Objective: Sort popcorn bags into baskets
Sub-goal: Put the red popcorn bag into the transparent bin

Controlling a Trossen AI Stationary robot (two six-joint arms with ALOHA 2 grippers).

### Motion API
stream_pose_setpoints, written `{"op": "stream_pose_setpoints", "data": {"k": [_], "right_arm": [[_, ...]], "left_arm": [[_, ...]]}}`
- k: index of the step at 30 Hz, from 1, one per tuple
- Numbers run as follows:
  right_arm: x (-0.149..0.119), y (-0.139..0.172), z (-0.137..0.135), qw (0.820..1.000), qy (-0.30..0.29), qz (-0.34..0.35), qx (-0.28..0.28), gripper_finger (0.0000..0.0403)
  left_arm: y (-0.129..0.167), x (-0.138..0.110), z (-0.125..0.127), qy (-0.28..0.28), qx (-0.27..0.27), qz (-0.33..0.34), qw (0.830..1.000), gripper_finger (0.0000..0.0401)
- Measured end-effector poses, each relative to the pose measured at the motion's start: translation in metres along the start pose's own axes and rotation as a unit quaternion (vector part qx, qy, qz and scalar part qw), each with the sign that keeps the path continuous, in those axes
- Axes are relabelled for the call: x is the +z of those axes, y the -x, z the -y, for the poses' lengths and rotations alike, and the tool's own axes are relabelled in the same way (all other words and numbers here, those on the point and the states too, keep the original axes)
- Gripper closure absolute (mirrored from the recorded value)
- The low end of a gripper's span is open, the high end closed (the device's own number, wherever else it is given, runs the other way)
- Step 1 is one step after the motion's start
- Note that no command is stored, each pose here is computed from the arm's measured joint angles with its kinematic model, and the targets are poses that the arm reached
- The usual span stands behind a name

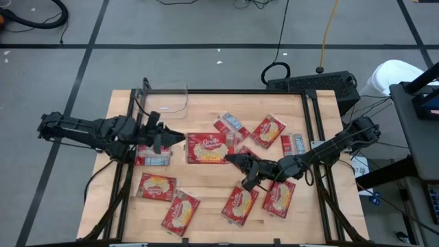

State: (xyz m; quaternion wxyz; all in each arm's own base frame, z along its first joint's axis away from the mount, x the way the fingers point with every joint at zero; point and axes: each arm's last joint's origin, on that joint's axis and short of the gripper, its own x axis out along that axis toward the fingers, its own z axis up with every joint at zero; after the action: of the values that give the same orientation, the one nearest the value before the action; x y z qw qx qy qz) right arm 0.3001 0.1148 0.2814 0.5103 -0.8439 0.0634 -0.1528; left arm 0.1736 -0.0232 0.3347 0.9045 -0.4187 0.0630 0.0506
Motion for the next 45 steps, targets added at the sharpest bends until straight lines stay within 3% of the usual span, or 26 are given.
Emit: {"op": "stream_pose_setpoints", "data": {"k": [5, 10, 14, 19, 29, 31, 35, 39, 45], "right_arm": [[-0.002, -0.002, -0.001, 1.0, 0.005, -0.004, 0.002, 0.0403], [-0.006, -0.005, -0.004, 1.0, 0.006, -0.007, 0.002, 0.0403], [-0.009, -0.009, -0.006, 1.0, 0.002, 0.0, -0.007, 0.0403], [-0.013, -0.011, -0.008, 1.0, 0.002, -0.008, -0.003, 0.0403], [-0.015, -0.013, -0.012, 0.999, -0.023, -0.017, 0.017, 0.0403], [-0.015, -0.014, -0.014, 0.999, -0.032, -0.016, 0.022, 0.0402], [-0.015, -0.014, -0.014, 0.993, -0.115, -0.018, 0.023, 0.0382], [-0.015, -0.014, -0.015, 0.976, -0.218, -0.021, 0.021, 0.0342], [-0.014, -0.014, -0.019, 0.96, -0.274, -0.03, 0.041, 0.0263]], "left_arm": [[0.0, 0.001, 0.003, 0.007, -0.031, -0.011, 0.999, 0.0265], [-0.008, -0.002, 0.003, 0.007, -0.029, -0.02, 0.999, 0.0265], [-0.019, -0.006, 0.001, -0.012, -0.02, -0.031, 0.999, 0.0265], [-0.022, -0.003, 0.006, -0.027, -0.046, -0.008, 0.999, 0.0272], [-0.022, -0.001, 0.007, -0.081, -0.059, -0.003, 0.995, 0.038], [-0.021, -0.001, 0.007, -0.092, -0.059, -0.003, 0.994, 0.0382], [-0.022, 0.0, 0.006, -0.097, -0.057, -0.001, 0.994, 0.0369], [-0.022, 0.003, 0.004, -0.097, -0.059, -0.002, 0.994, 0.0366], [-0.015, 0.012, -0.001, -0.097, -0.07, -0.008, 0.993, 0.0383]]}}
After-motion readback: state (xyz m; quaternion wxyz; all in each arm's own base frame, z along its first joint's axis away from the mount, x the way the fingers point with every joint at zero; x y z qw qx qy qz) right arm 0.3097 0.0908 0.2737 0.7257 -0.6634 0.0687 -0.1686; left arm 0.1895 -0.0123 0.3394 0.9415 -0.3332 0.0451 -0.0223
